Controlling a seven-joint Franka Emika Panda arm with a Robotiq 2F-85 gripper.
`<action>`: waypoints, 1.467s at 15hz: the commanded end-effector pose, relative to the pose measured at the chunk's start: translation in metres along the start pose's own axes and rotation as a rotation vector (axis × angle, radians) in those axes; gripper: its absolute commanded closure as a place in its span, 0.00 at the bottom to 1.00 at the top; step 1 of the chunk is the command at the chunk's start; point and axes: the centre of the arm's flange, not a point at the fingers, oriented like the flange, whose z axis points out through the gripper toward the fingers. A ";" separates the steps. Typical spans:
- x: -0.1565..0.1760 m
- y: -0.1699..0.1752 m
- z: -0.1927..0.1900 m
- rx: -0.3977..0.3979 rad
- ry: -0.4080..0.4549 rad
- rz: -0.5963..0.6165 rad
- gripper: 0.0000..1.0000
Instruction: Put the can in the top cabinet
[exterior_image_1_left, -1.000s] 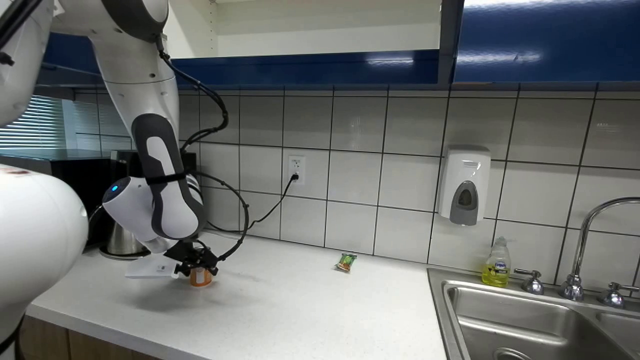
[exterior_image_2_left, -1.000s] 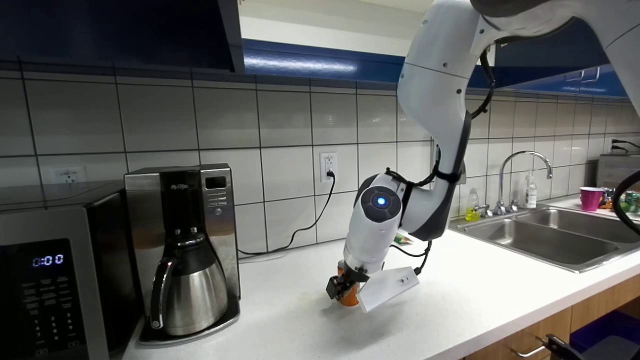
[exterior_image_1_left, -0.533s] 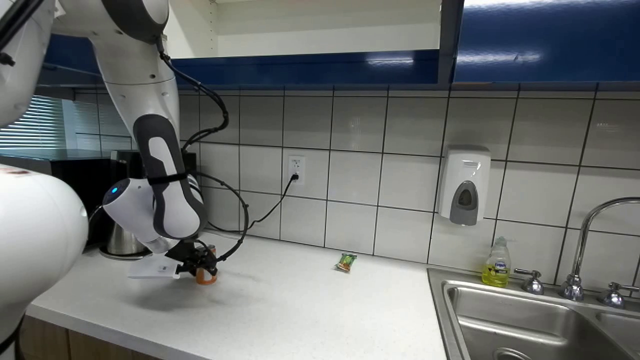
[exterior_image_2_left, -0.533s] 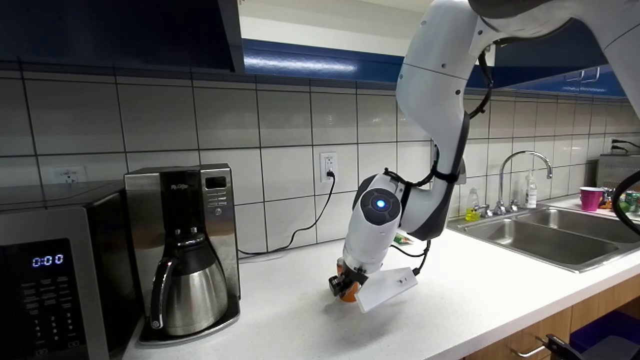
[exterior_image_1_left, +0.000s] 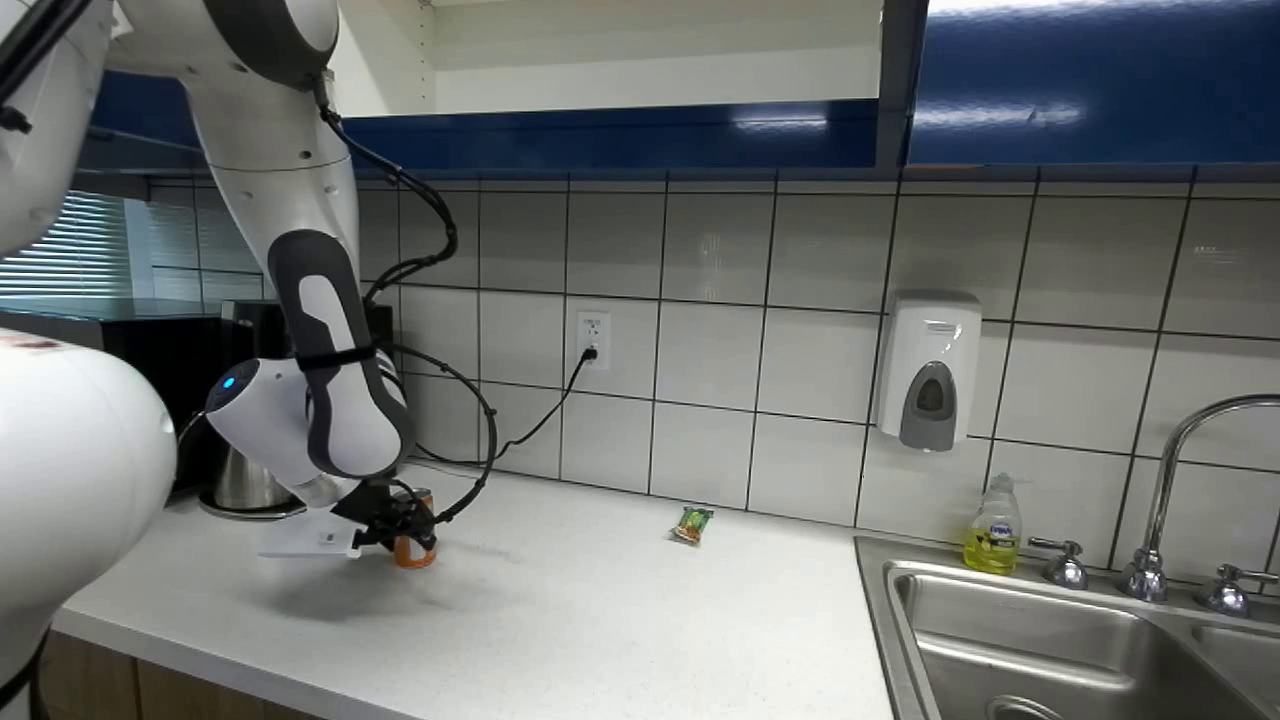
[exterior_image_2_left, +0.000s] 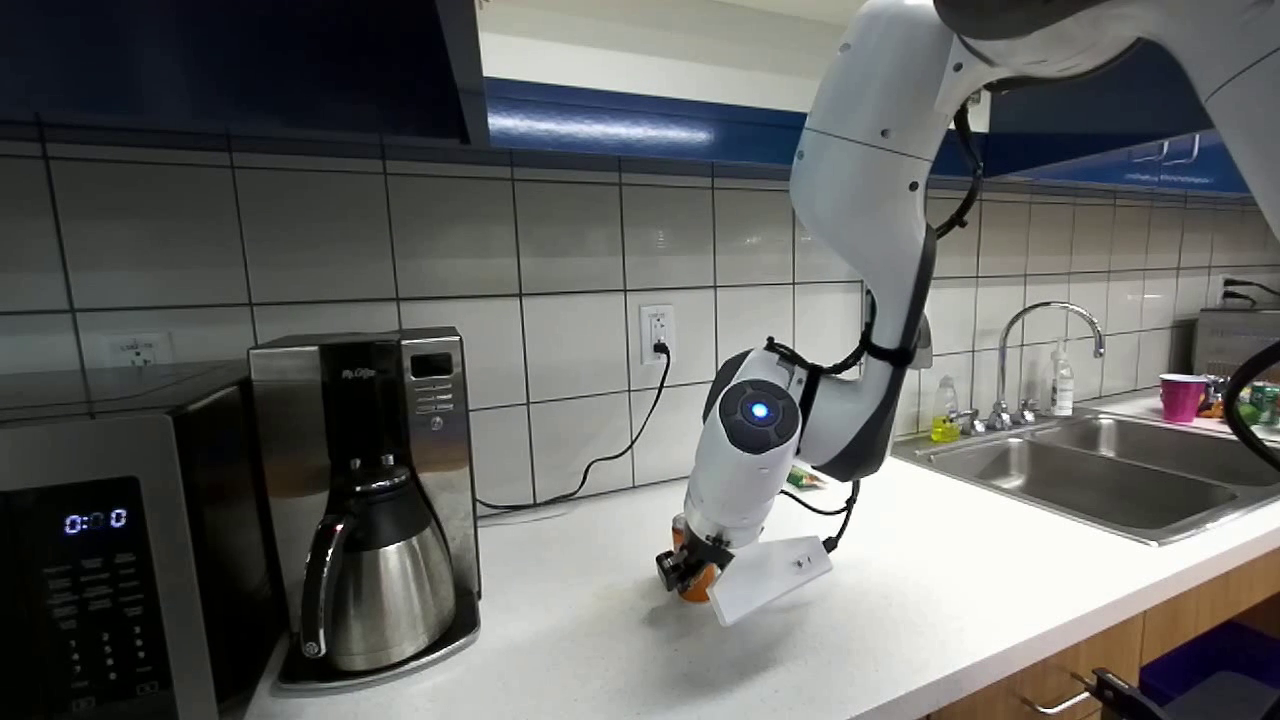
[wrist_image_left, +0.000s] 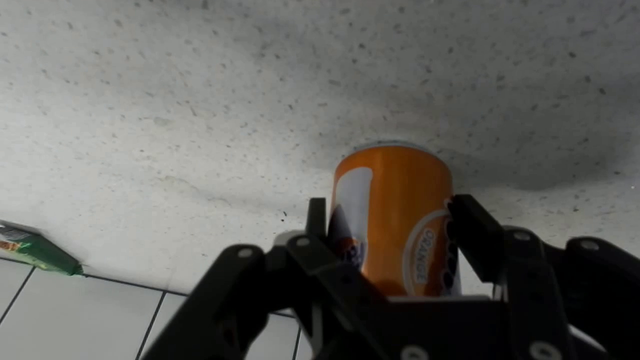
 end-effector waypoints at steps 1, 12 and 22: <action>0.011 0.009 -0.005 -0.010 -0.009 0.022 0.60; 0.039 0.027 -0.059 -0.019 -0.110 0.035 0.60; 0.082 0.032 -0.150 0.028 -0.124 0.007 0.60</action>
